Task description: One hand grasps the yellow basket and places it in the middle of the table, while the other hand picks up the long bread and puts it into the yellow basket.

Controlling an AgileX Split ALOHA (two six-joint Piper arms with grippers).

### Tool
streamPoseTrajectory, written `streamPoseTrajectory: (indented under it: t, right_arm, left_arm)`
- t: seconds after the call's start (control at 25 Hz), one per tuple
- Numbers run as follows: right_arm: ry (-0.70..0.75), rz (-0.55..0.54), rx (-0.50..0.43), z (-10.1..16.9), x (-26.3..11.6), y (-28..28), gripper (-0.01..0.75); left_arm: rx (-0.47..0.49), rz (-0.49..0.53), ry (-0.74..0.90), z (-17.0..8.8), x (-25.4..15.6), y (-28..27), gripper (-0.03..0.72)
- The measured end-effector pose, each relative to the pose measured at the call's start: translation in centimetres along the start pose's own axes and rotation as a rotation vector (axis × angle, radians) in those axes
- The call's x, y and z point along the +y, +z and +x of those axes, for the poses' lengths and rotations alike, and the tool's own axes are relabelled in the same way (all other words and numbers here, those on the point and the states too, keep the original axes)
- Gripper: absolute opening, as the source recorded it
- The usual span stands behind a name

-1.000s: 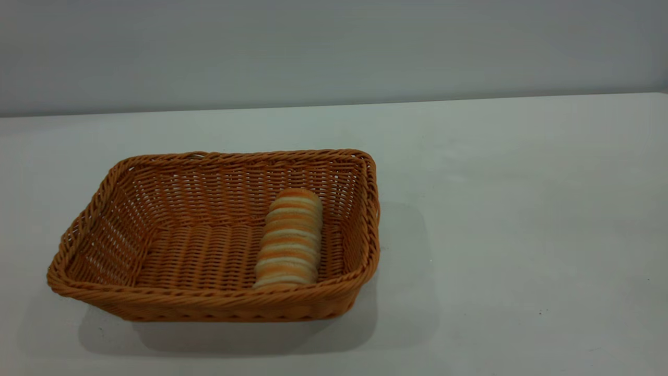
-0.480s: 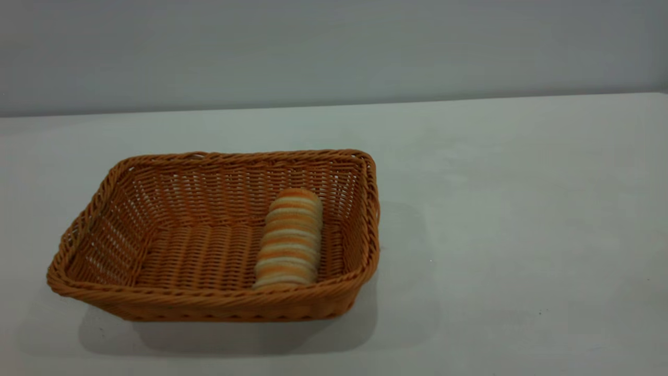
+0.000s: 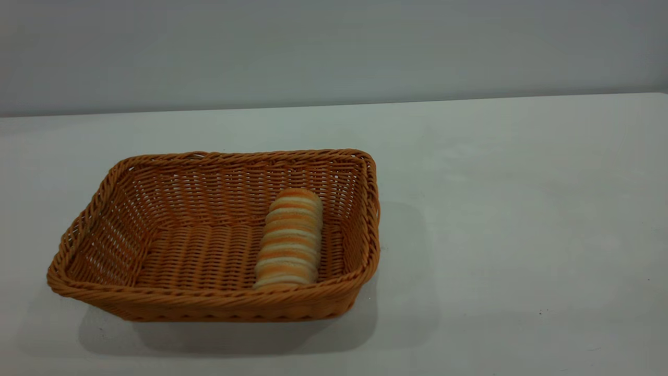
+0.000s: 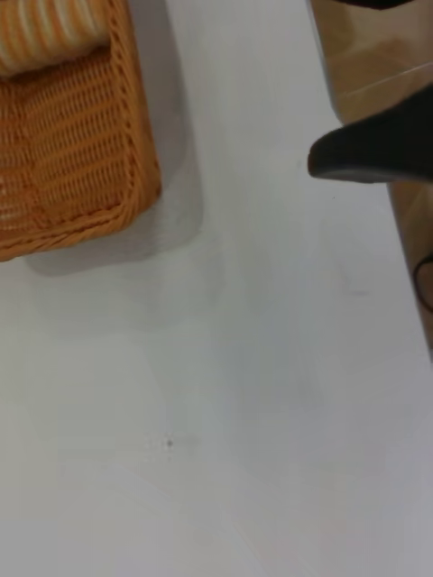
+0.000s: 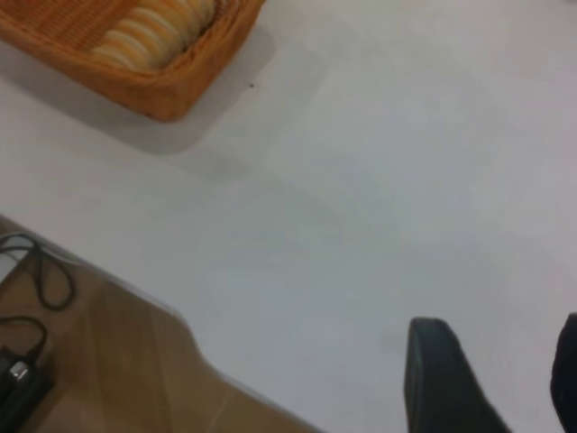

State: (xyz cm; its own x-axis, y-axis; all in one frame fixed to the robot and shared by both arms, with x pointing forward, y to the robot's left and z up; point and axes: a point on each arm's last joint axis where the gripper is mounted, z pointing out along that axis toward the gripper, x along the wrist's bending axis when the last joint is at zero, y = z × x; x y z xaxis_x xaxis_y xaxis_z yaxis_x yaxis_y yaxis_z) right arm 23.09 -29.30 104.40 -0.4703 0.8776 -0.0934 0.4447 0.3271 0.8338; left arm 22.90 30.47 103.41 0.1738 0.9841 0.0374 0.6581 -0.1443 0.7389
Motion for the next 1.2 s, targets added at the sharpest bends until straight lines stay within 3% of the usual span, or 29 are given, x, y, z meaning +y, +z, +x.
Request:
streamPoseTrajectory:
  t: [0.84, 1.2]
  right_arm:
    - [0.003, 0.013, -0.008, 0.00, -0.22, 0.30, 0.341]
    - [0.134, 0.014, -0.217, 0.16, -0.25, 0.24, 0.340]
  left_arm:
    - [-0.007, -0.001, -0.002, -0.07, -0.02, 0.12, 0.432]
    - [0.115, -0.015, -0.110, -0.27, -0.22, -0.08, 0.432]
